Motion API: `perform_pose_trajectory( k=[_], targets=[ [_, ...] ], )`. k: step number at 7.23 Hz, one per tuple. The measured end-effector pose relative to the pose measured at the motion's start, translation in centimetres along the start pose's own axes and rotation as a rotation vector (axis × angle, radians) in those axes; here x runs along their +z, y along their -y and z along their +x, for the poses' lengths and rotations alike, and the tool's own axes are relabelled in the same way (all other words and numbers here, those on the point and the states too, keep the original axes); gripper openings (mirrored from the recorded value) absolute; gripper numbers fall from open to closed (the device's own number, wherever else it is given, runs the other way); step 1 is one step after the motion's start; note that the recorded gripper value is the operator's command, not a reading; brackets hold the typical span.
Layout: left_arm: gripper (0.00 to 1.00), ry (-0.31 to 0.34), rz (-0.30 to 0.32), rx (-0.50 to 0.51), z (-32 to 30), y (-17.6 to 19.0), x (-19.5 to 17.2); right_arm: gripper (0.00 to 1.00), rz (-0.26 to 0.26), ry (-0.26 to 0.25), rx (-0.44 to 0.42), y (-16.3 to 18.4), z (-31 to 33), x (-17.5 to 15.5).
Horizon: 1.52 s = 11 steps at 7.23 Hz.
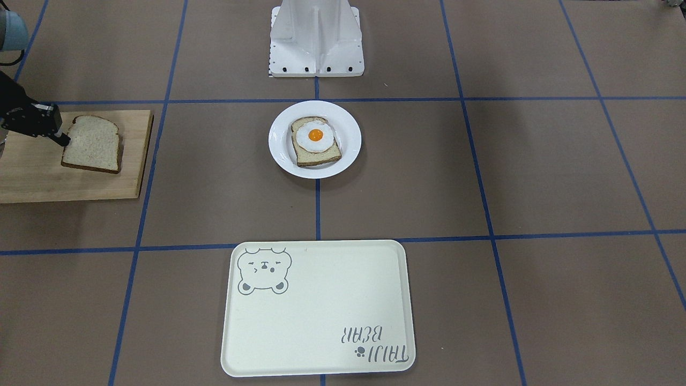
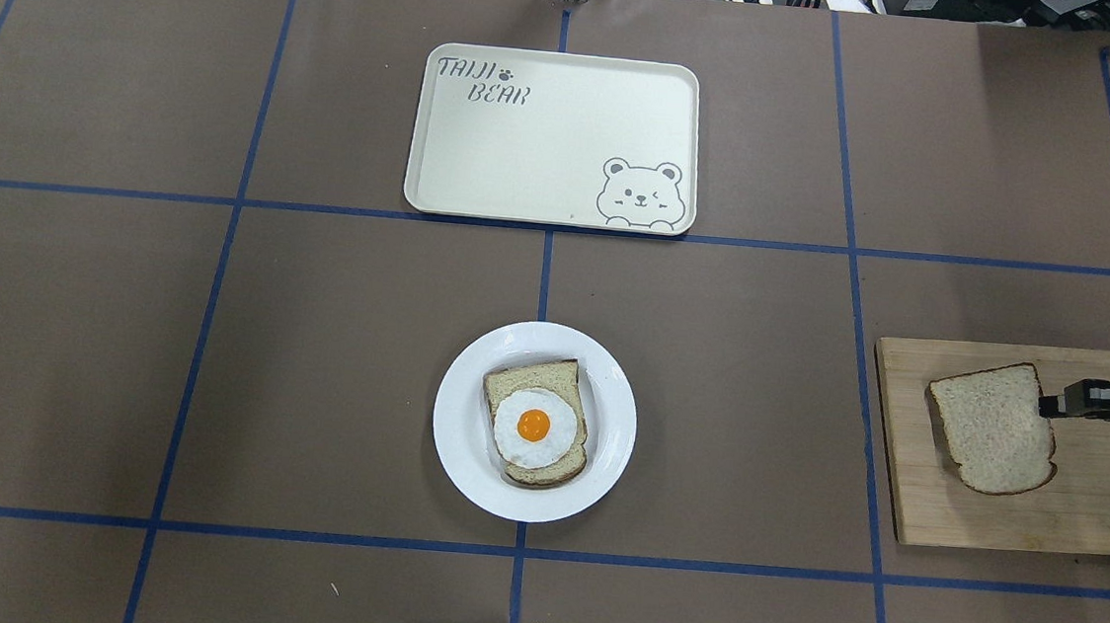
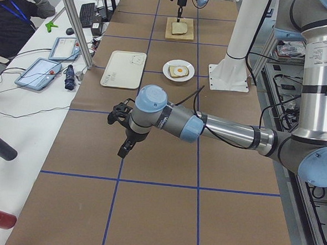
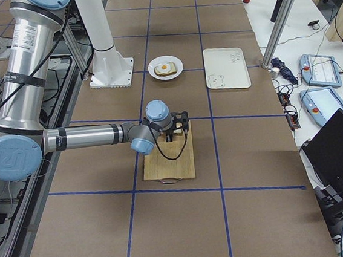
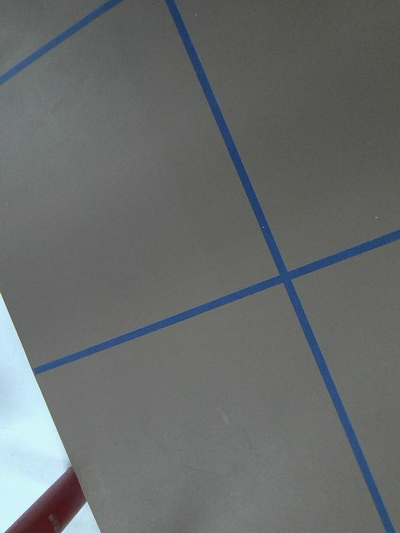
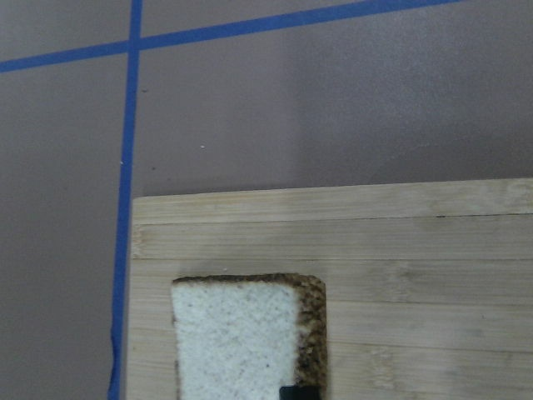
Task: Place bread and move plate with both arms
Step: 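Grasp the bread slice with the right gripper and lift it toward the plate, then lay the bread slice on the egg toast and open the right gripper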
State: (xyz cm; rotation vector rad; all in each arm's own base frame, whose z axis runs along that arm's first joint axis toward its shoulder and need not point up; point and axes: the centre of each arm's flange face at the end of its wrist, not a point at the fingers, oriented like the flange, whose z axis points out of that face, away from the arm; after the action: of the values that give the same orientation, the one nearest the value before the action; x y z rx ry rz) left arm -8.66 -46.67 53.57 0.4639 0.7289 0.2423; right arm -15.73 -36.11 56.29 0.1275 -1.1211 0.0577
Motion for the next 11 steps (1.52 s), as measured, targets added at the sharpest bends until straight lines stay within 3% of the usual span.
perform_pose_trajectory(
  k=[2,4,5,7,10,11],
  targets=[
    [0.98,0.000,0.001,0.001,0.0,0.1,-0.1,0.00,-0.007,0.104,-0.032,1.2,-1.3,-2.5],
    [0.98,-0.001,0.002,0.002,0.1,0.1,-0.1,0.00,0.018,0.173,-0.066,4.0,-5.3,-2.8],
    [0.98,-0.005,0.003,0.002,0.1,0.1,-0.1,0.00,0.026,0.217,-0.040,5.9,-8.9,-2.5],
    [0.98,-0.065,0.007,-0.004,0.6,0.0,0.0,0.00,0.043,0.299,0.024,7.7,-18.5,1.0],
    [0.98,-0.096,0.007,-0.011,0.7,-0.2,0.2,0.00,0.055,0.394,-0.022,4.3,-31.4,8.4],
    [0.98,-0.096,0.005,-0.014,0.6,-0.3,0.2,0.00,0.052,0.402,-0.035,2.3,-35.6,11.0]
  ],
)
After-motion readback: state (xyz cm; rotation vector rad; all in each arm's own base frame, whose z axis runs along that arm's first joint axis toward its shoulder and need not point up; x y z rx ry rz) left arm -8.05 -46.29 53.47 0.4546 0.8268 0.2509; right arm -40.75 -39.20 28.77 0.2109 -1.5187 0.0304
